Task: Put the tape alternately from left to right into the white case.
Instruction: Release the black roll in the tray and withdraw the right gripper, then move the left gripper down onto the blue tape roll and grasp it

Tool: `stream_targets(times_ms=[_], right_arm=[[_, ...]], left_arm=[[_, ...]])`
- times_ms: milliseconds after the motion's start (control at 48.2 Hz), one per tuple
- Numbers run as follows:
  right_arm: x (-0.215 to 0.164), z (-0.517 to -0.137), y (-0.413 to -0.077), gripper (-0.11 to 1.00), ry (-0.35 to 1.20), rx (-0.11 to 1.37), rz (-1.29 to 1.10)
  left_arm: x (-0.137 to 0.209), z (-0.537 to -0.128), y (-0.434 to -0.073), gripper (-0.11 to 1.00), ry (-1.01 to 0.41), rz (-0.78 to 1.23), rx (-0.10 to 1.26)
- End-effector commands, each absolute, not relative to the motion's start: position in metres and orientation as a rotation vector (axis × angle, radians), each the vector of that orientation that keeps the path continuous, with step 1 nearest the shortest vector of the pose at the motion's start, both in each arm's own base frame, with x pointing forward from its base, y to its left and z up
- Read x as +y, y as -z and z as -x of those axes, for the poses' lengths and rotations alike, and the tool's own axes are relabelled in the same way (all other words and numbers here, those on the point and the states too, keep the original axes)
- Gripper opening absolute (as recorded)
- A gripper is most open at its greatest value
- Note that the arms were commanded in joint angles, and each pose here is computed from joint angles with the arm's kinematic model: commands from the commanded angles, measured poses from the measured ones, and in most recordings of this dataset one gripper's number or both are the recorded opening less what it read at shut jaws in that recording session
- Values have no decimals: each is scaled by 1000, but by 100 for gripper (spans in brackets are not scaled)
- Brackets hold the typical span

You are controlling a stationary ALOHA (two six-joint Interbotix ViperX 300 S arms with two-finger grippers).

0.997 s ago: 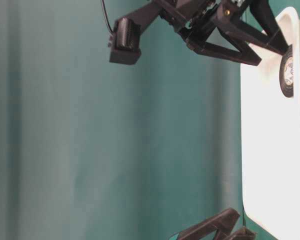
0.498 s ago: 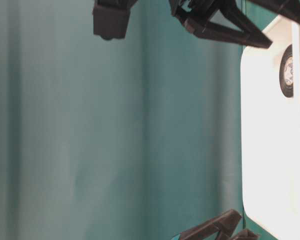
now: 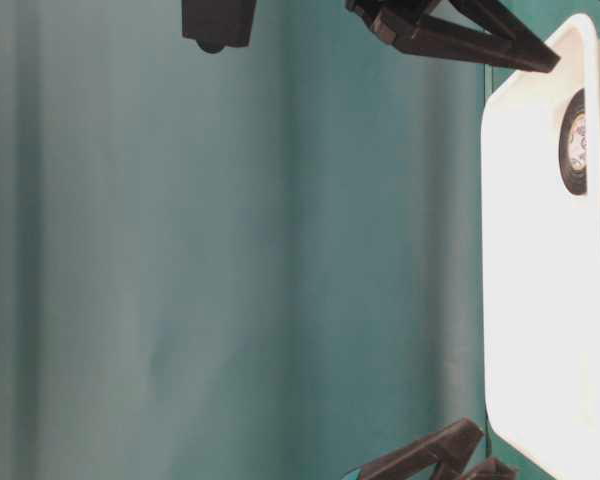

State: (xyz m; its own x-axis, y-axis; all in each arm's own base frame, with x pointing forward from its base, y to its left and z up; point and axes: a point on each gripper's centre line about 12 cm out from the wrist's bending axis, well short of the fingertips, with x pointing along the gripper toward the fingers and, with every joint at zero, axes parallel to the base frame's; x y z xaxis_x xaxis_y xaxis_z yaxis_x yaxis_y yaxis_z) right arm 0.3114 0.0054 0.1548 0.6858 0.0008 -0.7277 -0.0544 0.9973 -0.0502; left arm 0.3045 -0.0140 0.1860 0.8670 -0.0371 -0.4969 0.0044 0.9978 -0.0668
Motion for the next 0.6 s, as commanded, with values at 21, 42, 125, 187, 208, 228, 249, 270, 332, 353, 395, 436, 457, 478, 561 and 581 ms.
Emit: stream_targets(times_ms=[21,42,125,187,208,228,249,270,332,353,395,436,457,478,561,581], right_arm=[[7,-315,-165,83,-36,773,71],[7,-315,-165,83,-36,772,71],[7,-314,-165,83,-36,773,71],[7,-314,-164,83,-36,775,71],[7,-315,-165,83,-36,772,71],[7,-314,-164,83,-34,775,70],[7,-314,-164,83,-36,775,71],[7,-314,-164,83,-36,775,71],[7,-315,-166,83,-36,770,70],[7,-315,-165,83,-36,773,71],[7,-314,-165,83,-36,772,70],[7,-315,-165,83,-36,772,70],[7,-314,-165,83,-36,773,71],[7,-314,-165,83,-36,773,71],[7,-315,-165,83,-36,772,72],[7,-315,-165,83,-36,772,72]], left_arm=[[-14,-307,-195,90,23,67,489],[-14,-307,-195,90,23,67,489],[-14,-307,-196,90,21,69,486],[-14,-307,-195,90,21,69,489],[-14,-307,-196,90,21,67,488],[-14,-307,-195,90,21,67,489],[-14,-307,-196,90,21,67,488],[-14,-307,-196,90,23,67,488],[-14,-307,-195,90,22,68,492],[-15,-307,-195,90,26,66,494],[-16,-307,-195,90,29,65,495],[-17,-306,-194,90,31,64,503],[-17,-306,-194,90,33,64,506],[-18,-305,-194,90,34,63,510],[-20,-303,-193,90,40,62,531],[-20,-302,-193,90,41,62,536]])
